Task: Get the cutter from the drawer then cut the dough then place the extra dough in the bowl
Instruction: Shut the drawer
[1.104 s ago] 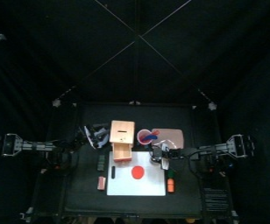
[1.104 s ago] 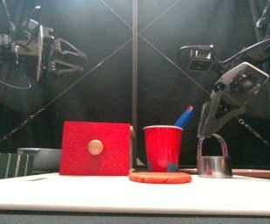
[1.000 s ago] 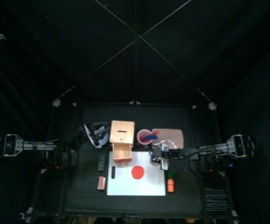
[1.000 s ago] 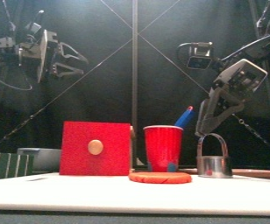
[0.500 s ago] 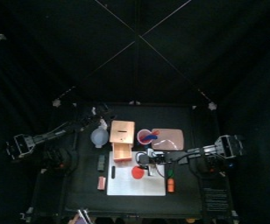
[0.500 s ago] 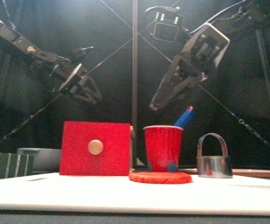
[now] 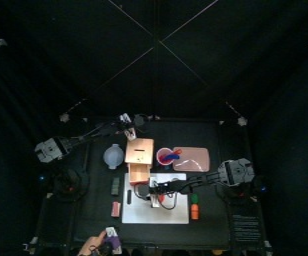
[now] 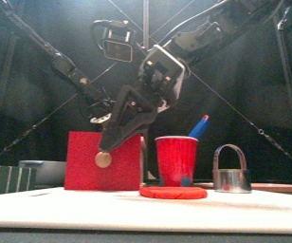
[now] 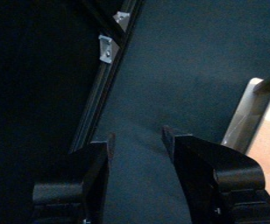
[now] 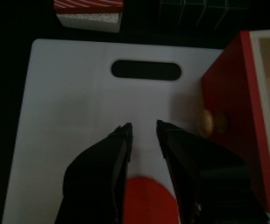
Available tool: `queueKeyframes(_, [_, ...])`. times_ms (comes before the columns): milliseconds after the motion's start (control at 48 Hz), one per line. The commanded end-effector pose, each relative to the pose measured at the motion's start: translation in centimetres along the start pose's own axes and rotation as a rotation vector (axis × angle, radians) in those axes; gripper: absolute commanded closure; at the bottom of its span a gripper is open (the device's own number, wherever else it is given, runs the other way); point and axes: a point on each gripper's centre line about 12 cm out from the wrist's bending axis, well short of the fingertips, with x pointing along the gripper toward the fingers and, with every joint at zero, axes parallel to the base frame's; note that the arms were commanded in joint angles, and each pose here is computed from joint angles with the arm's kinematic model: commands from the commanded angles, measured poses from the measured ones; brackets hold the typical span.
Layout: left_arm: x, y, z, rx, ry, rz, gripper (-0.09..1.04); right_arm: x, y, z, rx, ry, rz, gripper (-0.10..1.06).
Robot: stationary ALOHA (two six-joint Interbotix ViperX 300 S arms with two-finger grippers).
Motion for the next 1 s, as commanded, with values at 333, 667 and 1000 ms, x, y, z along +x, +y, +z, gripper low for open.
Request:
queueKeyframes(333, [0.1, -1.6, 0.0, 0.008, 0.008, -0.053, 0.11, -0.2, -0.5, 2.1, -0.062, -0.032, -0.020, 0.57])
queueKeyframes(667, [0.5, -2.3, 0.0, 0.016, 0.009, -0.064, 0.11, 1.8, -3.2, 3.4, -0.077, -0.044, -0.068, 0.59])
queueKeyframes(1000, [0.7, -2.8, -0.3, 0.014, 0.013, -0.074, 0.11, 1.6, -6.7, 4.5, -0.096, -0.065, -0.133, 0.59])
